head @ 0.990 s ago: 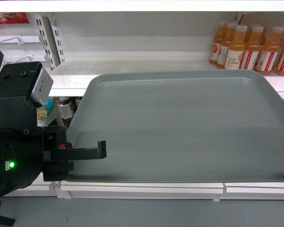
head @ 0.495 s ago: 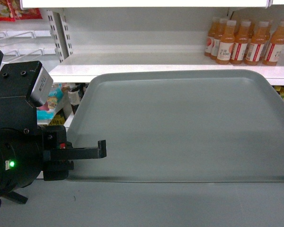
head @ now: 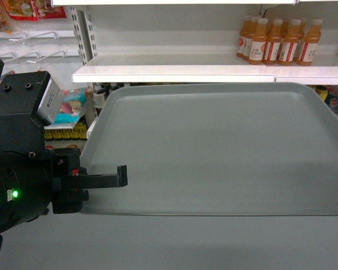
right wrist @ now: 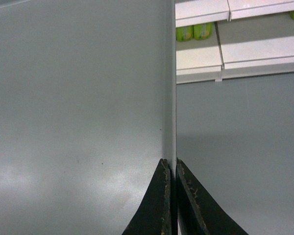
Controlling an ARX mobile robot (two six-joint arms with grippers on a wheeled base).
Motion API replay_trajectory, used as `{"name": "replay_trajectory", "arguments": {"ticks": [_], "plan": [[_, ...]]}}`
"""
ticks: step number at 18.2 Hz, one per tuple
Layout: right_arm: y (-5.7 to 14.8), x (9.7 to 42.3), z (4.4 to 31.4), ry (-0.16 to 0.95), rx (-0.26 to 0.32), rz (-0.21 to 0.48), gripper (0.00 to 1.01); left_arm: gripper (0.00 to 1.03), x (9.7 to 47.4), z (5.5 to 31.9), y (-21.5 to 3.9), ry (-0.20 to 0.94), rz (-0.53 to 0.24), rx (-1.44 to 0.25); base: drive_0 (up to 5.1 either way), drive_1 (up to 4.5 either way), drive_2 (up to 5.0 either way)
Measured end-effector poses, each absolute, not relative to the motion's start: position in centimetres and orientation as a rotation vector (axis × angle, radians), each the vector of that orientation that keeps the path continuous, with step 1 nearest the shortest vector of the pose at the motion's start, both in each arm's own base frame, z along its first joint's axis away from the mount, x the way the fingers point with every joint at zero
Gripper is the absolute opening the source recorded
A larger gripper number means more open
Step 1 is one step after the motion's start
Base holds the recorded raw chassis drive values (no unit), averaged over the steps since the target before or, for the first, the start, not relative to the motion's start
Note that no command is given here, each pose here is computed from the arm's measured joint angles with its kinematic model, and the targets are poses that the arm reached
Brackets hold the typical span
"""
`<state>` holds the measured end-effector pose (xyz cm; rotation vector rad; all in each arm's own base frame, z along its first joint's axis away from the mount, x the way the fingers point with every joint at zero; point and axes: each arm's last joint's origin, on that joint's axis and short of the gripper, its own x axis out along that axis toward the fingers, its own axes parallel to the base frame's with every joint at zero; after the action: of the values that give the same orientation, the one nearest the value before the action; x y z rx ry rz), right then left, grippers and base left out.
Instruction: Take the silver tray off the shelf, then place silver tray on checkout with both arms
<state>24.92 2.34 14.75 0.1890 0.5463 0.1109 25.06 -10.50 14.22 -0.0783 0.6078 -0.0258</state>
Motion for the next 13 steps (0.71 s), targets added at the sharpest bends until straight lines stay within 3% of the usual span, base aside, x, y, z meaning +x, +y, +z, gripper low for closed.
{"name": "replay_trajectory", "arguments": {"ticks": [13], "plan": [[2.36, 24.91, 14.72, 0.549, 0.189, 0.111, 0.02, 0.03, 25.03, 14.17, -10.47, 0.613, -0.023, -0.076, 0.1, -3.95, 4.1]]}}
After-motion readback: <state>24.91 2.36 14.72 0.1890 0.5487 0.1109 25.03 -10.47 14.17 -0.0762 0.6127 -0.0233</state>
